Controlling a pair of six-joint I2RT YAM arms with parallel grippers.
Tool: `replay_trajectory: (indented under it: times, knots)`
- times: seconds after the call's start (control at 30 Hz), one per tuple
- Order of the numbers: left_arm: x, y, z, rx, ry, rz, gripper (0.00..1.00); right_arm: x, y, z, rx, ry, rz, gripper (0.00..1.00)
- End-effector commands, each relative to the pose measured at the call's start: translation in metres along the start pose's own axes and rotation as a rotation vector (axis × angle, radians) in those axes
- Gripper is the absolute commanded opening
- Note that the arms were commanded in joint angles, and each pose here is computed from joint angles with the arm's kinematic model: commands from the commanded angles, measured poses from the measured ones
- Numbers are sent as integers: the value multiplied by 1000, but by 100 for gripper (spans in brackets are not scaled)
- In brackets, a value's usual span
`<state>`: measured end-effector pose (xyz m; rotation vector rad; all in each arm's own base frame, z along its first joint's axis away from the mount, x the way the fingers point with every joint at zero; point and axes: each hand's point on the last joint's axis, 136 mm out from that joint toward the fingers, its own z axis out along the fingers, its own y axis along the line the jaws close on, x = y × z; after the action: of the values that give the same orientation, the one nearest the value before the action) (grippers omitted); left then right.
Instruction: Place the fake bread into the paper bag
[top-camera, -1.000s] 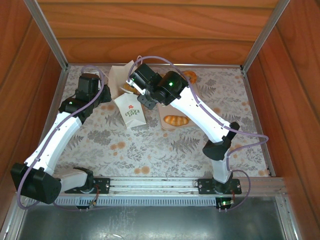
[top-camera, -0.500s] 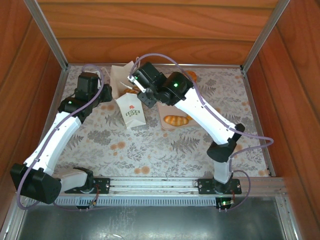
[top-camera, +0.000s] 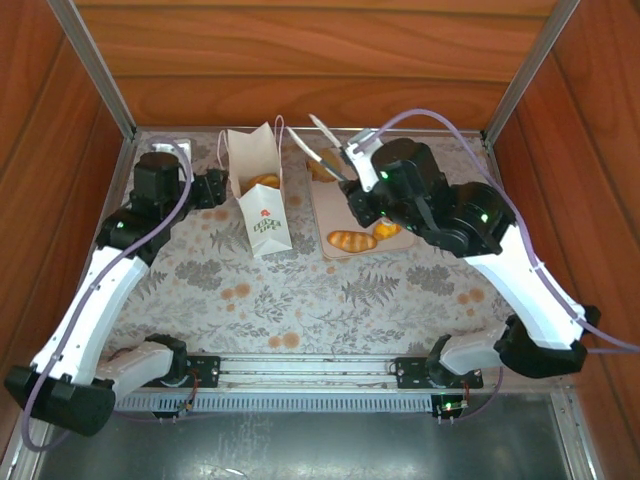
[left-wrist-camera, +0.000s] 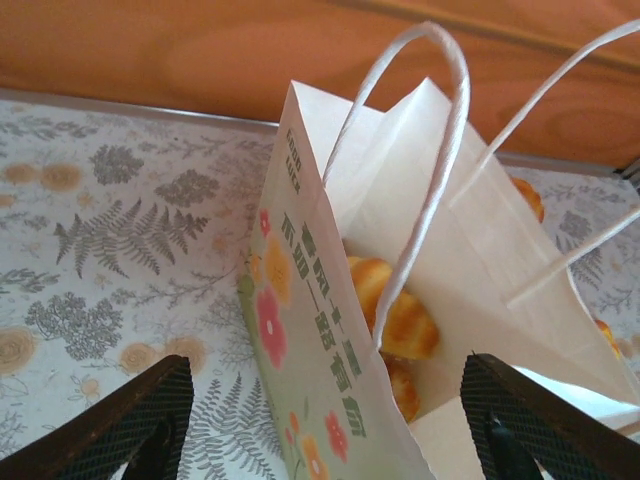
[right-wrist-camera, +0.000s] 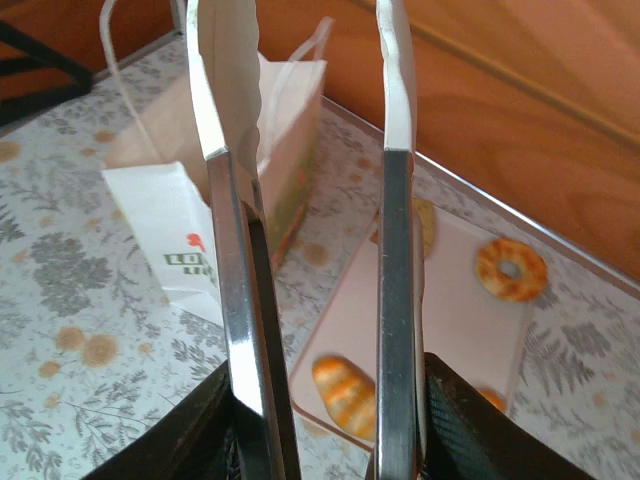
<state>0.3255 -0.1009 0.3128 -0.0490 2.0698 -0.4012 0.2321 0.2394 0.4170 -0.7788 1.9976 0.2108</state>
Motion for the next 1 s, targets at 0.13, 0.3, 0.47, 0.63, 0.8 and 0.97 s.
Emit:
replay_trajectory:
  times: [0.13, 0.3, 0.47, 0.63, 0.8, 0.97]
  knots:
    - [-6, 5, -32, 11, -104, 16, 84, 48, -38, 14, 114, 84, 145, 45]
    - [-3, 8, -44, 14, -145, 6, 85, 89, -51, 40, 116, 187, 217, 46]
    - [1, 15, -52, -8, -180, -1, 86, 118, -59, 75, 88, 271, 251, 48]
    - [-2, 22, -56, -38, -225, -23, 86, 138, -65, 119, 32, 325, 308, 47]
    - [-5, 20, -51, -30, -232, -7, 86, 160, -75, 164, 49, 405, 283, 48]
    - [-7, 17, -43, -22, -221, 16, 86, 174, -84, 203, 79, 488, 215, 49]
